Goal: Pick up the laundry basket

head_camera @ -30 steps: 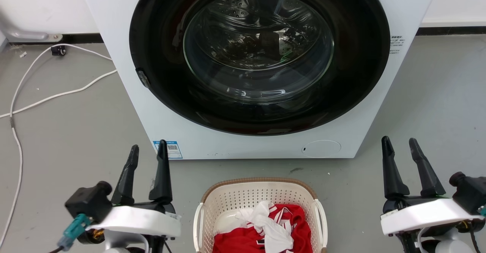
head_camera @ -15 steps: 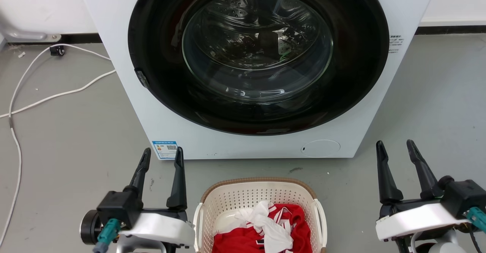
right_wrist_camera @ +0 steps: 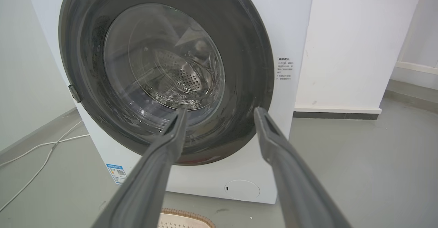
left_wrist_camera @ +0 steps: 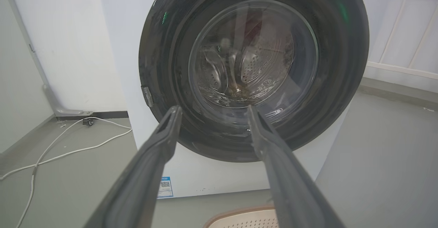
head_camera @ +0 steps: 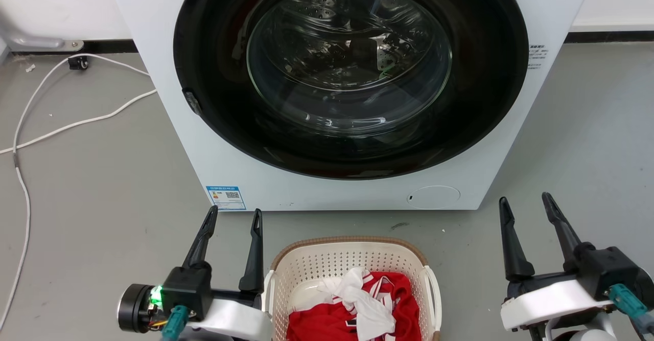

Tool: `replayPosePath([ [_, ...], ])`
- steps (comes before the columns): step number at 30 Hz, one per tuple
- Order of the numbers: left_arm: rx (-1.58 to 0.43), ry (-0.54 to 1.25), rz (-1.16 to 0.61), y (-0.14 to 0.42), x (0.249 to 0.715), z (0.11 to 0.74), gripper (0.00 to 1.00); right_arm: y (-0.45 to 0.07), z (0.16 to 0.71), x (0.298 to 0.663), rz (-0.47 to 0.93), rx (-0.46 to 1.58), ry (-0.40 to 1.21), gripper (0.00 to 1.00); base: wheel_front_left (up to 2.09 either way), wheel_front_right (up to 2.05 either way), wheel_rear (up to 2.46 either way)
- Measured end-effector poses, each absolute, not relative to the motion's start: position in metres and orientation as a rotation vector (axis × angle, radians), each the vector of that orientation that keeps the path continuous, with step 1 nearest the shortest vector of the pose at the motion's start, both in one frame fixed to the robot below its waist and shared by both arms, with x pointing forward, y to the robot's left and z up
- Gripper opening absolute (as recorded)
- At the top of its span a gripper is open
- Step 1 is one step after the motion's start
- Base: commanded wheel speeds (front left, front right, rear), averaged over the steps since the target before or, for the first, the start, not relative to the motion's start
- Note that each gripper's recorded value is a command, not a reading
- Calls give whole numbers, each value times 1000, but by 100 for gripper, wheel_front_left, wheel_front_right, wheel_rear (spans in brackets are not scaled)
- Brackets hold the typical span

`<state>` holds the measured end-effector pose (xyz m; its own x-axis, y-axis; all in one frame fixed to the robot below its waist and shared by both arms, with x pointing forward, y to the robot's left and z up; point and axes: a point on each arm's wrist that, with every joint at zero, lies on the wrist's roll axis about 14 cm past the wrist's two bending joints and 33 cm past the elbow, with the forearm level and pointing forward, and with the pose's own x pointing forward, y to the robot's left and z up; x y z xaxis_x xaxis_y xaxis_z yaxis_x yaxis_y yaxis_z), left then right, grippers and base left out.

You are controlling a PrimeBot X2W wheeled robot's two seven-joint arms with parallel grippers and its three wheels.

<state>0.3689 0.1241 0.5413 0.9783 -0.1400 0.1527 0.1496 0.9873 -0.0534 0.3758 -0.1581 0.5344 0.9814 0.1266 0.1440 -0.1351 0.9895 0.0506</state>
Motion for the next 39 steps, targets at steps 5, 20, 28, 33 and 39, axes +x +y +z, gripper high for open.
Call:
replayPosePath([
  [5, -13, -138, -163, 119, 367, 533, 100, -155, 532, 376, 143, 20, -138, 100, 0, 0, 0],
  [20, -40, -94, -114, 129, 367, 513, 100, -162, 517, 374, 117, 81, -111, 100, 0, 0, 0],
  [28, -2, -97, -138, 125, 366, 510, 100, -162, 517, 374, 121, 50, -118, 100, 0, 0, 0],
  [33, -5, -94, -142, 125, 366, 509, 100, -161, 518, 374, 121, 55, -118, 100, 0, 0, 0],
  [39, -5, -88, -144, 126, 366, 508, 100, -161, 517, 374, 122, 58, -117, 100, 0, 0, 0],
])
